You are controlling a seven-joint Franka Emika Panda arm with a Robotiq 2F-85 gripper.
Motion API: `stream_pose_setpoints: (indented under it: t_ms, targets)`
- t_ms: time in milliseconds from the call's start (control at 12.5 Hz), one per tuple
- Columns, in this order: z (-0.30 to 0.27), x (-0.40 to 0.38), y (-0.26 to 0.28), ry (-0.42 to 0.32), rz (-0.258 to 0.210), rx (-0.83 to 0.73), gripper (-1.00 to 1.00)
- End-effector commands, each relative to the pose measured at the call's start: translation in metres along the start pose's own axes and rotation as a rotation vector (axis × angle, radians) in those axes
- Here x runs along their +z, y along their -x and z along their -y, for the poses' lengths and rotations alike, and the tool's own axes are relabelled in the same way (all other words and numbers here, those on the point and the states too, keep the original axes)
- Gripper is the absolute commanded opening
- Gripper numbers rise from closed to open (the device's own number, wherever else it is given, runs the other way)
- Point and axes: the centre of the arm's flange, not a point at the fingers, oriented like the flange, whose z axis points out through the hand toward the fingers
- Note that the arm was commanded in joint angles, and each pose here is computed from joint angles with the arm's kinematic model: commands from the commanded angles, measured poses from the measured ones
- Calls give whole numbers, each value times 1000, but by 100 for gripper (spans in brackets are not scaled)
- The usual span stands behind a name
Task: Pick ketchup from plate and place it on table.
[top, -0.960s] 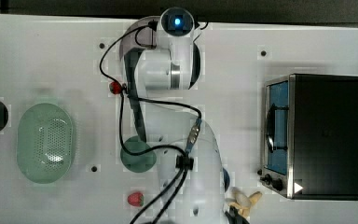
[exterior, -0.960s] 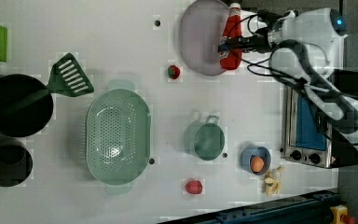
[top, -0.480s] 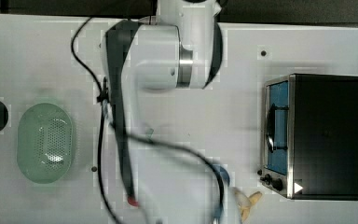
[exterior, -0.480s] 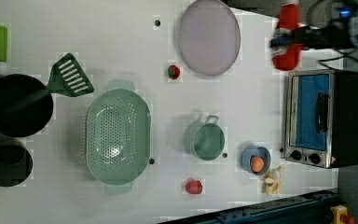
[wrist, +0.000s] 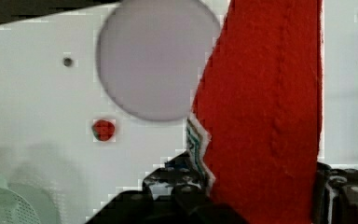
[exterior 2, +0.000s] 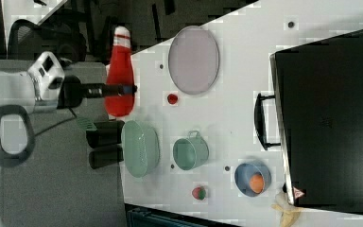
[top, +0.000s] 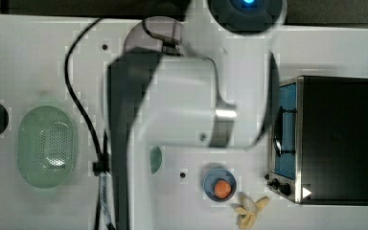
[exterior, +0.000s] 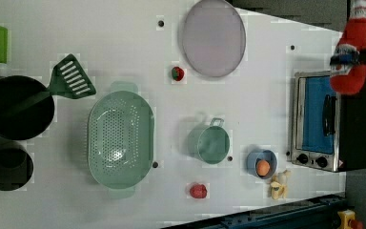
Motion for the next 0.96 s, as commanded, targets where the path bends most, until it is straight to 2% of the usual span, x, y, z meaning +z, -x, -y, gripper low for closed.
stream_pose_setpoints:
  t_ms: [80,320,800,960]
  targets:
    - [-47,78,19,31,171,120,19]
    - [-60,109,47,37,202,140,19]
    - [-71,212,76,44,181,156,19]
    - [-74,244,82,48,193,159,19]
